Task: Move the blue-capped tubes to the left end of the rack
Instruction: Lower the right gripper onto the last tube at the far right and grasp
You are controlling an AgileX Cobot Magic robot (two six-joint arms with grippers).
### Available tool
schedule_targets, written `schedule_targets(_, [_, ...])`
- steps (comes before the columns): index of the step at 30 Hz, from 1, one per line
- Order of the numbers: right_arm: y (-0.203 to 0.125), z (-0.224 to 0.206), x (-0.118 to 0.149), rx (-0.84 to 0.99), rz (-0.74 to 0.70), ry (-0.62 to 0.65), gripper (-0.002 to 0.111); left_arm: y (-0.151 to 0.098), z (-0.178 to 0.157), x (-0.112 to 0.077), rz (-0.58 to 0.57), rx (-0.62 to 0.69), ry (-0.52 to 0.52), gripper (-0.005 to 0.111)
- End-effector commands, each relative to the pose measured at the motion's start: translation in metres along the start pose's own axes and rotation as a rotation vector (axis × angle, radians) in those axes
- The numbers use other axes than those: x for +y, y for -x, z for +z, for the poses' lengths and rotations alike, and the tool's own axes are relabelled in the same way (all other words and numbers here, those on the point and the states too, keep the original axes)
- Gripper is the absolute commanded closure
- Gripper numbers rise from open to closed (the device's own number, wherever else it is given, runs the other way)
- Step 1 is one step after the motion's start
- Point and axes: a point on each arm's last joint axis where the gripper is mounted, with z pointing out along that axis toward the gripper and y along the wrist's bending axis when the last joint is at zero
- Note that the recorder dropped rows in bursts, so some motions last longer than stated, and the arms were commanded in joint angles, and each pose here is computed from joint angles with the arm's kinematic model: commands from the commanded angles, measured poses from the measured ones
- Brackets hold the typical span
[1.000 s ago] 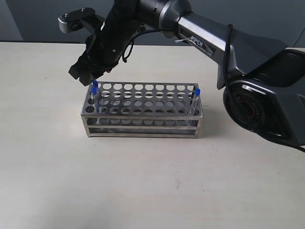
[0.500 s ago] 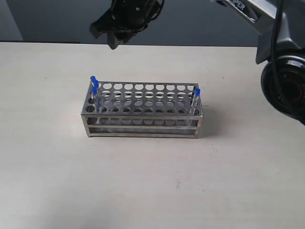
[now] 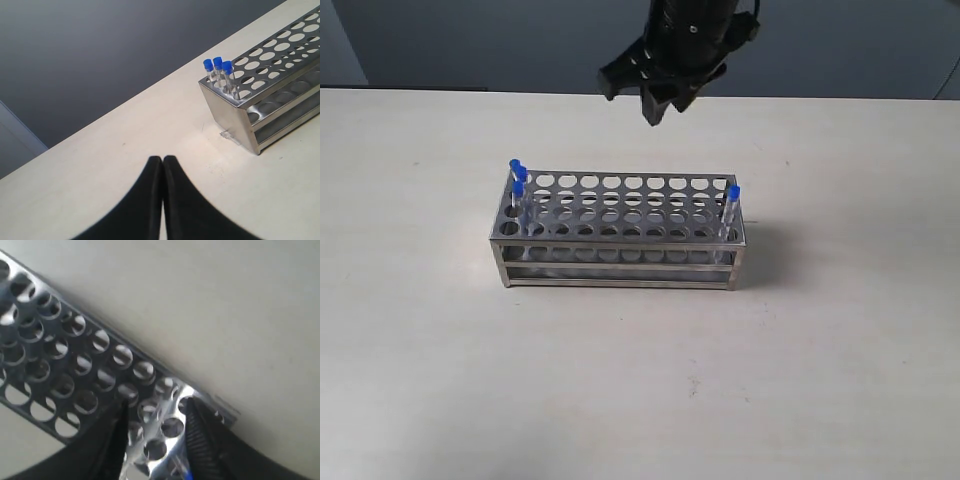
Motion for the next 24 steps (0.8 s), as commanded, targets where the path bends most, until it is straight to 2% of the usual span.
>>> schedule_targets(1, [-0.027, -0.014, -0.007, 0.053, 0.020, -0.060, 0.070, 0.002, 0.000, 0.000, -0.006, -0.010, -0.004, 0.106])
schedule_targets(10, [-0.065, 0.021, -0.008, 0.233, 0.015, -0.086, 0.070, 0.002, 0.000, 0.000, -0.006, -0.010, -0.004, 0.106])
schedule_targets(14, [-0.068, 0.028, -0.007, 0.227, 0.013, -0.085, 0.070, 0.002, 0.000, 0.000, -0.006, -0.010, -0.004, 0.106])
schedule_targets(18, [-0.067, 0.036, -0.020, 0.186, 0.102, -0.025, 0.071, 0.002, 0.000, 0.000, -0.006, -0.010, -0.004, 0.106])
schedule_targets(23, [-0.068, 0.040, -0.021, 0.197, 0.120, 0.017, 0.109, 0.002, 0.000, 0.000, -0.003, -0.012, -0.003, 0.106])
schedule_targets(24, [-0.068, 0.040, -0.021, 0.197, 0.122, 0.020, 0.107, 0.002, 0.000, 0.000, -0.003, -0.012, -0.003, 0.106])
